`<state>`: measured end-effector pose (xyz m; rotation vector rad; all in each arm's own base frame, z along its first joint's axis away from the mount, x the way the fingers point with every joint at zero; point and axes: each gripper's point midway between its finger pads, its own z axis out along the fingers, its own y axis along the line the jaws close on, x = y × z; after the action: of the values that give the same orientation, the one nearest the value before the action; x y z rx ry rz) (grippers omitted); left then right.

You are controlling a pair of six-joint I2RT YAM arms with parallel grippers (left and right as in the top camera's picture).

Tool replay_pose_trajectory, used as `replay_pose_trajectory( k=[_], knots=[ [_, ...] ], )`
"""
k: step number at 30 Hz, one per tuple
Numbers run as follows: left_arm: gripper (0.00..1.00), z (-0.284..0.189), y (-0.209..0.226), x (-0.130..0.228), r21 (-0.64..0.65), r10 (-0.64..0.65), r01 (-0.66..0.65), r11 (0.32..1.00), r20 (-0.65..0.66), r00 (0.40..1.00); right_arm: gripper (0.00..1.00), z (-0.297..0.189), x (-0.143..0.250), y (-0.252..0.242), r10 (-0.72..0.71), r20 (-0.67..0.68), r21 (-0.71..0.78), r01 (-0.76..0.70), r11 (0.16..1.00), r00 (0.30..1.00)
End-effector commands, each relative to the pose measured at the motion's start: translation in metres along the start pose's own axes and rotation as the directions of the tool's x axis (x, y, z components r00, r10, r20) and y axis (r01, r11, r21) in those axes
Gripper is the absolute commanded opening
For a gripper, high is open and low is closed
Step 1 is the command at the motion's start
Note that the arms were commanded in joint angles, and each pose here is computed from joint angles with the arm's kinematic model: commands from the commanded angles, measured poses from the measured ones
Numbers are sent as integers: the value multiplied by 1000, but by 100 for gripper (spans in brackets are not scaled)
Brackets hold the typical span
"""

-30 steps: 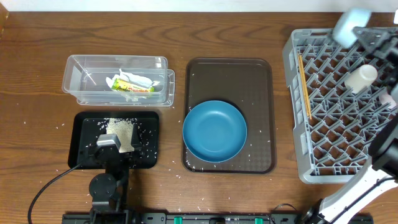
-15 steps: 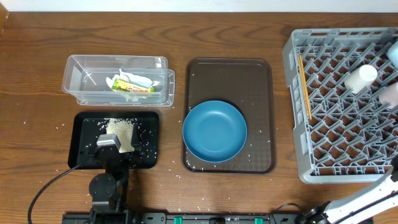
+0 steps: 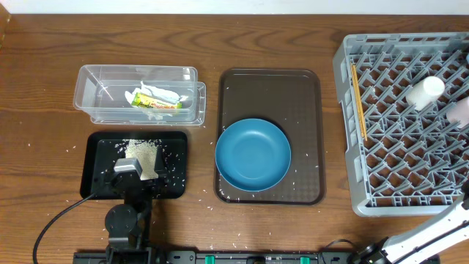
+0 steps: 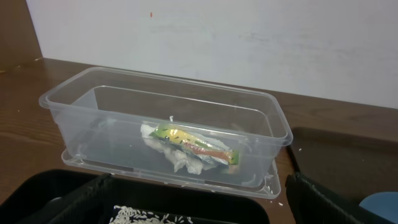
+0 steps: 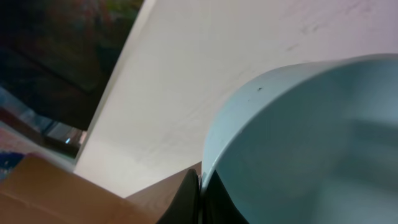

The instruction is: Sort waste into correct bins and load items into the dishwasher rack

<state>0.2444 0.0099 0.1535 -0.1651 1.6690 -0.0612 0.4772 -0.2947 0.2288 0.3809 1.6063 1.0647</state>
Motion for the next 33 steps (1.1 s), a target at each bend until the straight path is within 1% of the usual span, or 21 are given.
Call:
replay_pose_trajectory(
  k=[1, 5, 10, 15, 19, 21, 25, 27, 29, 33],
  knots=[
    [89, 1, 6, 16, -28, 8, -9, 1000, -47, 999, 1, 18, -3, -11, -49, 10, 0, 49, 999, 999],
    [89, 1, 6, 16, -28, 8, -9, 1000, -47, 999, 1, 37, 0, -22, -54, -11, -22, 54, 998, 998],
    [89, 1, 6, 16, -28, 8, -9, 1000, -47, 999, 1, 56, 5, -25, -57, -39, -52, 55, 997, 998],
    [89, 1, 6, 16, -28, 8, -9, 1000, -47, 999, 1, 59, 10, -29, -17, -55, -45, 15, 999, 998],
    [89, 1, 6, 16, -28, 8, -9, 1000, -47, 999, 3, 45, 11, -39, 47, -67, -23, -48, 999, 997],
    [89, 1, 6, 16, -28, 8, -9, 1000, -47, 999, 6, 35, 10, -40, 48, -77, -28, -50, 998, 996],
    [89, 1, 6, 16, -28, 8, -9, 1000, -47, 999, 8, 15, 4, -43, 70, -80, -29, -73, 997, 994],
    [89, 1, 6, 16, -28, 8, -9, 1000, -47, 999, 15, 4, -2, -44, 91, -70, -23, -93, 995, 993],
    [89, 1, 6, 16, -28, 8, -9, 1000, -47, 999, 18, -4, -8, -42, 99, -64, -23, -100, 995, 993],
    [89, 1, 6, 16, -28, 8, -9, 1000, -47, 999, 20, -19, -26, -34, 103, -51, -23, -104, 994, 993]
  ],
)
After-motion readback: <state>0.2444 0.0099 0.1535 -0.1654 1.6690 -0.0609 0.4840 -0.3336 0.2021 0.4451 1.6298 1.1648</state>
